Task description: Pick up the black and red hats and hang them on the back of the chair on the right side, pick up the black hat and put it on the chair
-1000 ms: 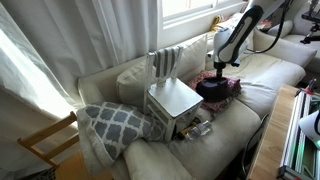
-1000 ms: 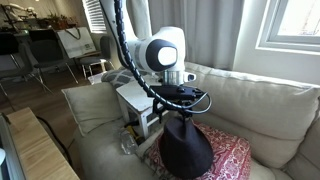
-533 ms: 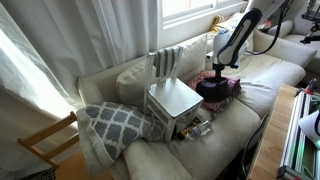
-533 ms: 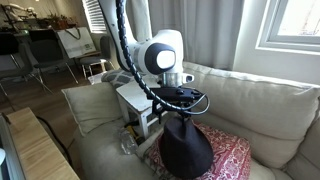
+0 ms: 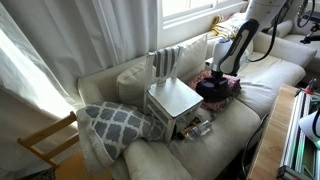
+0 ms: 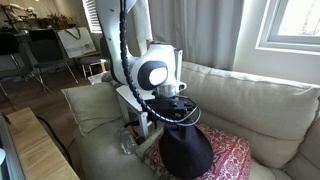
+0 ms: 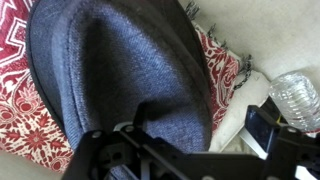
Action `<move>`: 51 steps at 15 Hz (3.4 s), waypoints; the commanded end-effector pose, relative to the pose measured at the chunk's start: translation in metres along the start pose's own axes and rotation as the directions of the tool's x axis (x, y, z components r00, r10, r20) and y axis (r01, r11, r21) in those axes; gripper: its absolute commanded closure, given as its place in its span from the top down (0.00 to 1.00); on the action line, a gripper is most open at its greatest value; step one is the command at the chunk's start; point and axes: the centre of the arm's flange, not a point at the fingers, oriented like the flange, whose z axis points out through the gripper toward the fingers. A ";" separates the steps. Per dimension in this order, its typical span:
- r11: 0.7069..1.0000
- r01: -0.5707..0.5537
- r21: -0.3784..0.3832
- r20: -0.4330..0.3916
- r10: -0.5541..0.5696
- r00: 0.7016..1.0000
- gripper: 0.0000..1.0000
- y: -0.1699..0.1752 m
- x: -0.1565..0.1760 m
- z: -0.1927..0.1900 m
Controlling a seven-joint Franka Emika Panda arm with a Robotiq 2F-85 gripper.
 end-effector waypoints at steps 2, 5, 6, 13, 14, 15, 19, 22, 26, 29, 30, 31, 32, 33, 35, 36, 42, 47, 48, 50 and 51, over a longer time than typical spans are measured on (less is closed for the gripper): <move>0.997 0.004 -0.083 -0.080 -0.010 0.997 1.00 -0.004 0.002 0.026; 0.996 -0.018 -0.089 -0.113 0.008 0.994 0.79 -0.004 0.004 0.036; 0.995 -0.033 -0.092 -0.127 0.022 0.992 0.75 -0.004 0.004 0.038; 0.995 -0.061 -0.083 -0.114 0.051 0.992 0.21 0.002 0.003 0.056; 0.995 -0.062 -0.081 -0.113 0.053 0.992 0.15 0.003 0.002 0.058; 0.995 -0.063 -0.077 -0.110 0.054 0.992 0.07 0.004 0.002 0.059; 0.994 -0.079 -0.074 -0.122 0.069 0.990 0.03 0.020 0.001 0.041; 0.993 -0.098 -0.072 -0.156 0.086 0.984 0.04 0.041 -0.007 -0.002; 0.989 -0.138 -0.048 -0.226 0.124 0.966 0.04 0.071 -0.014 -0.052; 0.988 -0.153 -0.020 -0.296 0.140 0.945 0.04 0.093 -0.024 -0.090; 0.990 -0.144 -0.006 -0.326 0.134 0.936 0.04 0.099 -0.028 -0.101; 0.990 -0.142 0.005 -0.343 0.135 0.930 0.04 0.105 -0.029 -0.108; 0.991 -0.135 0.024 -0.364 0.134 0.922 0.04 0.109 -0.031 -0.116; 0.990 -0.133 0.038 -0.382 0.137 0.914 0.04 0.114 -0.033 -0.122; 0.988 -0.137 0.076 -0.433 0.157 0.888 0.04 0.122 -0.037 -0.136; 0.986 -0.132 0.102 -0.464 0.165 0.871 0.04 0.125 -0.039 -0.144; 0.974 -0.106 0.200 -0.580 0.205 0.789 0.04 0.137 -0.041 -0.179; 0.975 -0.037 0.221 -0.680 0.181 0.710 0.04 0.130 -0.033 -0.211; 0.976 -0.016 0.219 -0.712 0.171 0.682 0.04 0.128 -0.030 -0.218; 0.977 0.019 0.214 -0.756 0.154 0.636 0.04 0.125 -0.023 -0.231; 0.976 0.039 0.213 -0.775 0.144 0.615 0.04 0.123 -0.019 -0.236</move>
